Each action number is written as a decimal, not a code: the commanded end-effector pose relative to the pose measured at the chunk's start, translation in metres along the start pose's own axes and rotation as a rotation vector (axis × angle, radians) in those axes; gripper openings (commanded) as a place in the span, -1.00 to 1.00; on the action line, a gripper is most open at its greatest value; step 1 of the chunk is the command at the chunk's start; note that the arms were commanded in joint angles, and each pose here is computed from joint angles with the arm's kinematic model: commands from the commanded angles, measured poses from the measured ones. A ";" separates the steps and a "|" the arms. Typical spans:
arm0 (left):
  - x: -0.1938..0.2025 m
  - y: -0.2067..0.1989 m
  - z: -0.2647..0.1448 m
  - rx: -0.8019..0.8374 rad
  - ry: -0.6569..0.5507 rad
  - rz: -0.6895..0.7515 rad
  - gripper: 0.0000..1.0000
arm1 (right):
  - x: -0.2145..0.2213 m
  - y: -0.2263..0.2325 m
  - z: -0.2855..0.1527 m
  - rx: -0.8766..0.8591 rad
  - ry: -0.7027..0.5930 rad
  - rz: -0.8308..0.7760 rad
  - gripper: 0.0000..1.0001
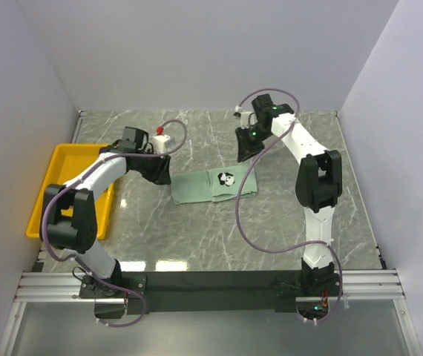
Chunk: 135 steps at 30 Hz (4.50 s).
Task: Roll the towels
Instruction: Fold the towel, then roll the towel
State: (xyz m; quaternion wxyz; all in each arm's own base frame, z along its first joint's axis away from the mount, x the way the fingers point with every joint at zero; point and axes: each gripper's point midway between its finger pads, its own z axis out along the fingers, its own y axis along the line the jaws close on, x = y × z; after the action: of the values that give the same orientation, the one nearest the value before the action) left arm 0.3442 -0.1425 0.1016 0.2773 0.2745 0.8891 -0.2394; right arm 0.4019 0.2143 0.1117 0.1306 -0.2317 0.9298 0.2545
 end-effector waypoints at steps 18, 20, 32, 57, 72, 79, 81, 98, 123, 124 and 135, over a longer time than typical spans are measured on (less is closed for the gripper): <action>-0.032 0.079 0.076 -0.155 0.078 -0.103 -0.16 | 0.128 0.017 0.050 -0.034 0.296 -0.052 -0.45; -0.065 0.096 0.080 -0.105 0.041 -0.105 -0.05 | 0.138 0.063 0.051 -0.197 0.287 -0.116 -0.35; -0.051 0.047 0.030 -0.052 -0.016 -0.194 0.20 | 0.068 0.027 -0.011 -0.071 0.033 -0.080 -0.02; -0.057 0.067 0.145 0.083 0.053 -0.159 -0.48 | 0.129 0.088 0.069 -0.479 0.277 0.087 -0.32; -0.137 0.017 -0.028 0.074 -0.387 0.091 0.99 | 0.090 0.077 -0.024 -0.298 -0.084 0.003 0.29; -0.082 -0.029 -0.067 0.117 -0.381 0.294 0.99 | 0.076 0.116 -0.007 -0.435 -0.045 -0.021 0.02; -0.051 -0.040 -0.066 0.076 -0.328 0.393 0.93 | 0.081 0.124 0.004 -0.459 -0.018 -0.035 -0.06; 0.058 -0.168 0.038 0.136 -0.251 1.171 0.17 | 0.124 0.106 0.094 -0.399 0.213 0.123 -0.35; 0.099 -0.197 0.054 0.383 -0.024 1.023 -0.99 | 0.028 0.094 0.066 -0.333 -0.029 0.041 -0.45; 0.099 -0.197 0.052 0.388 -0.022 1.012 -0.99 | 0.030 0.091 0.073 -0.330 -0.018 0.048 -0.44; 0.027 -0.176 0.042 0.377 -0.097 0.689 -0.99 | 0.083 0.078 0.122 -0.286 0.124 0.040 -0.54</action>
State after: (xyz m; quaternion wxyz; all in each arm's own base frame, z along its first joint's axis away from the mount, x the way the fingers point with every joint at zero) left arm 0.2123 -0.2761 0.0744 0.3144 0.6373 0.6547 -0.2578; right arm 0.3118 0.3062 0.0223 0.0278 -0.2201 0.8950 0.3870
